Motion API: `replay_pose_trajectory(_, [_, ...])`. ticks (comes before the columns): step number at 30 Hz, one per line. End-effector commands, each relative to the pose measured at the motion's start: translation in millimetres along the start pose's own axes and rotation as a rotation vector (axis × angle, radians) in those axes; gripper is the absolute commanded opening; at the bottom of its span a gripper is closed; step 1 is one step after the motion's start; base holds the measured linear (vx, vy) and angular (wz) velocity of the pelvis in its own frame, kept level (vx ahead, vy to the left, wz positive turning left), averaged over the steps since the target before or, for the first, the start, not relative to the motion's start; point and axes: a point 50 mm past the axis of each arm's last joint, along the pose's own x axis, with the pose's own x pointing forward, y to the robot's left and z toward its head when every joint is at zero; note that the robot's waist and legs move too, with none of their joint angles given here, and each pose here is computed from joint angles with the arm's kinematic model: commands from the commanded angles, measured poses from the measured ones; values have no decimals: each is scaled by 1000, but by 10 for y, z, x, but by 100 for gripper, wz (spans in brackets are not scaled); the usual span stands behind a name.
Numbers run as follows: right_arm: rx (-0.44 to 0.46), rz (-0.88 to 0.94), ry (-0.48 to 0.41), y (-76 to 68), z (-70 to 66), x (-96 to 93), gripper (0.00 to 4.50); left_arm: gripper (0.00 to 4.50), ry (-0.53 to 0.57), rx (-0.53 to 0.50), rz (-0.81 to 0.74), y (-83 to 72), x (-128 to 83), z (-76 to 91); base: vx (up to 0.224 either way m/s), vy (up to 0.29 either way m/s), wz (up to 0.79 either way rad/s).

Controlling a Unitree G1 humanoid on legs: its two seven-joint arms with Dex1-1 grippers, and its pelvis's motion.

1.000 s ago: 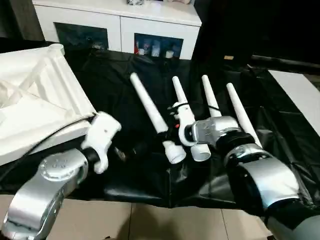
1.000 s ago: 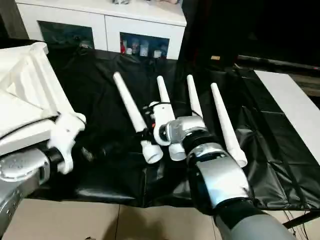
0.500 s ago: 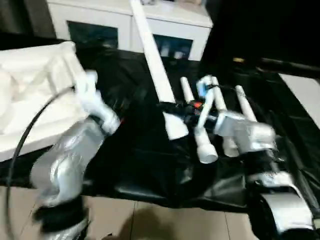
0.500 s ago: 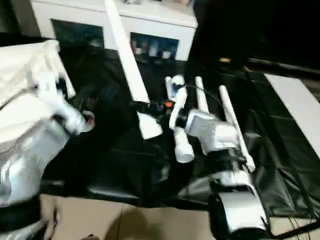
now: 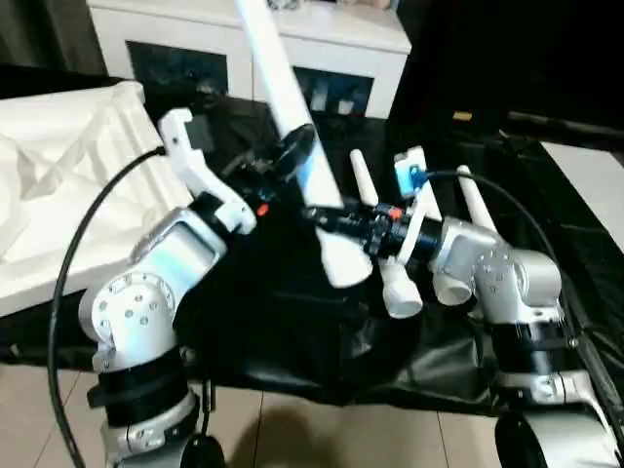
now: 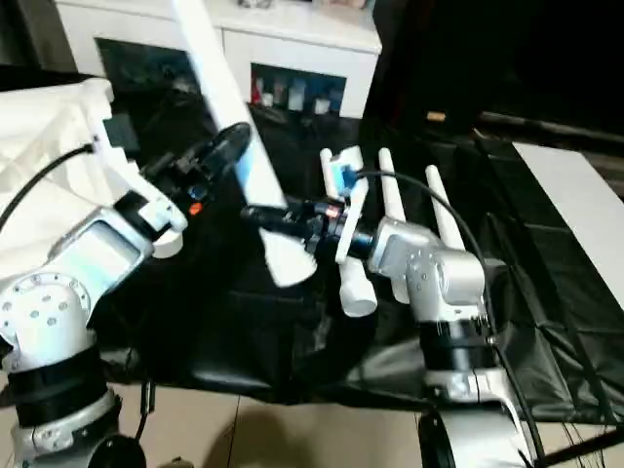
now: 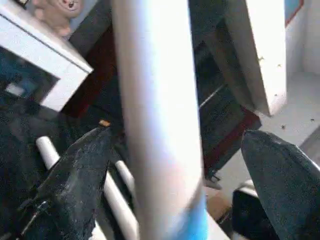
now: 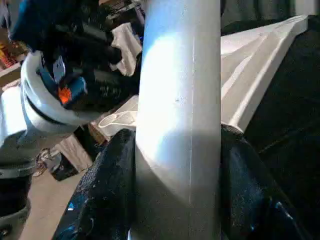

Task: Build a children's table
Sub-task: Pick table leg

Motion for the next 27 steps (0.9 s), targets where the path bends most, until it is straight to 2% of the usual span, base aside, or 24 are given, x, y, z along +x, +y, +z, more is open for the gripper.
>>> replay_pose_trajectory(1, [-19,13,-13,54,42,-6,186,450,32,3,-5,-29,33,-40,0,0,0])
replay_pose_trajectory(4, [-17,37,0,87,27,4,186,450,48,15,29,28,7,-45,0,0,0])
replay_pose_trajectory(7, [-14,41,9,94,16,3,186,414,53,11,27,45,-13,-34,0,0,0])
replay_pose_trajectory(10, [-7,50,29,103,-3,4,186,401,71,17,14,56,-41,-12,0,0,0])
replay_pose_trajectory(12, [-7,63,40,115,-11,13,186,375,95,22,-27,24,-48,-24,0,0,0])
replay_pose_trajectory(16, [-8,77,54,130,-29,28,186,355,132,24,-93,-40,-58,-57,0,0,0])
replay_pose_trajectory(17, [-7,77,59,129,-34,36,186,334,157,35,-117,-64,-67,-75,0,0,0])
replay_pose_trajectory(20, [-10,76,67,125,-41,41,186,321,181,42,-133,-72,-81,-92,0,0,0])
replay_pose_trajectory(26, [-15,76,72,118,-30,38,186,278,176,38,-144,-64,-84,-48,0,0,0])
replay_pose_trajectory(27, [-15,74,73,117,-30,37,186,254,171,37,-154,-72,-80,-38,0,0,0])
